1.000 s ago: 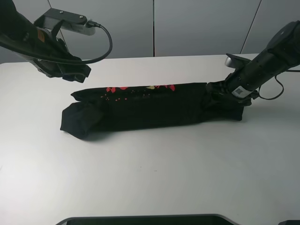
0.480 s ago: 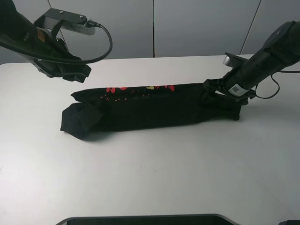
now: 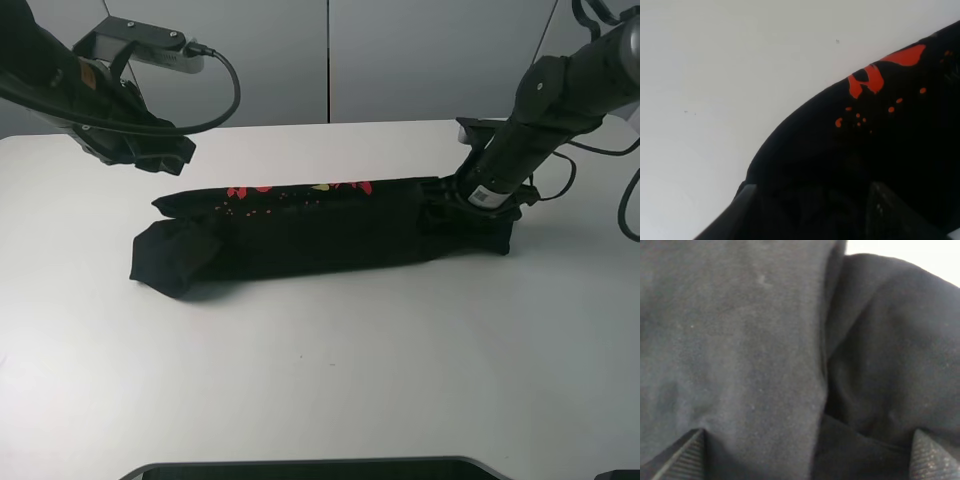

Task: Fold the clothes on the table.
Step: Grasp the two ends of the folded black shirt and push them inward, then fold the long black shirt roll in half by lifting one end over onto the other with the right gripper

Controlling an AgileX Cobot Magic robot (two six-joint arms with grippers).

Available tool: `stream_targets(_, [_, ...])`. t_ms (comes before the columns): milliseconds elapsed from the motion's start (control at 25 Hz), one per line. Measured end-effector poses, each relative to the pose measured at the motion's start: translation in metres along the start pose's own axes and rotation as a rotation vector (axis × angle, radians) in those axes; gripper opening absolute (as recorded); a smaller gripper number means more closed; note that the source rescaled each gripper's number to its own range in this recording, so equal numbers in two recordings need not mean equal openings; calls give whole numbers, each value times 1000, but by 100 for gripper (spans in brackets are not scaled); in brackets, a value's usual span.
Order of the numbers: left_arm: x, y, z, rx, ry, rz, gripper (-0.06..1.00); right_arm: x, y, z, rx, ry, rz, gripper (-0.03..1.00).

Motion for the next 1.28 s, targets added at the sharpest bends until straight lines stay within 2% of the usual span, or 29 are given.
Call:
stream_targets(40, [0,0,0,0,0,0,60,0,0,-1,6,-2,0,85])
stream_targets(160, [0,0,0,1,2,0,60,1,-2,-6,25,9,7,61])
stream_targets(320, [0,0,0,1,2,-2,60,1,-2,-14,41,78,15,14])
stream_targets(680, [-1,0,0,2,2,-6,60,2,-2,-14,41,107,23,12])
stream_targets(960, [1,0,0,-2,0,10,60,2,7,-20,134,72,20,12])
stream_targets(1040, [2,0,0,-3,0,13,60,8,16,-30,196,89,51,12])
stream_targets(1160, [2,0,0,-3,0,13,60,26,33,-61,305,87,142,12])
stream_targets(1280, [2,0,1,-4,-1,15,60,35,53,-92,346,13,166,12])
Point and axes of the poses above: a point on each arm's last joint axis where the gripper is mounted, y pointing back along that axis away from the gripper, z along the wrist's bending axis when the last joint is at zero, x = y × z, the point moved 5 cm from there along -y, pointing out along that axis toward the gripper, and after that the axes turned 3 degrees about y, right-handed, at the moved point
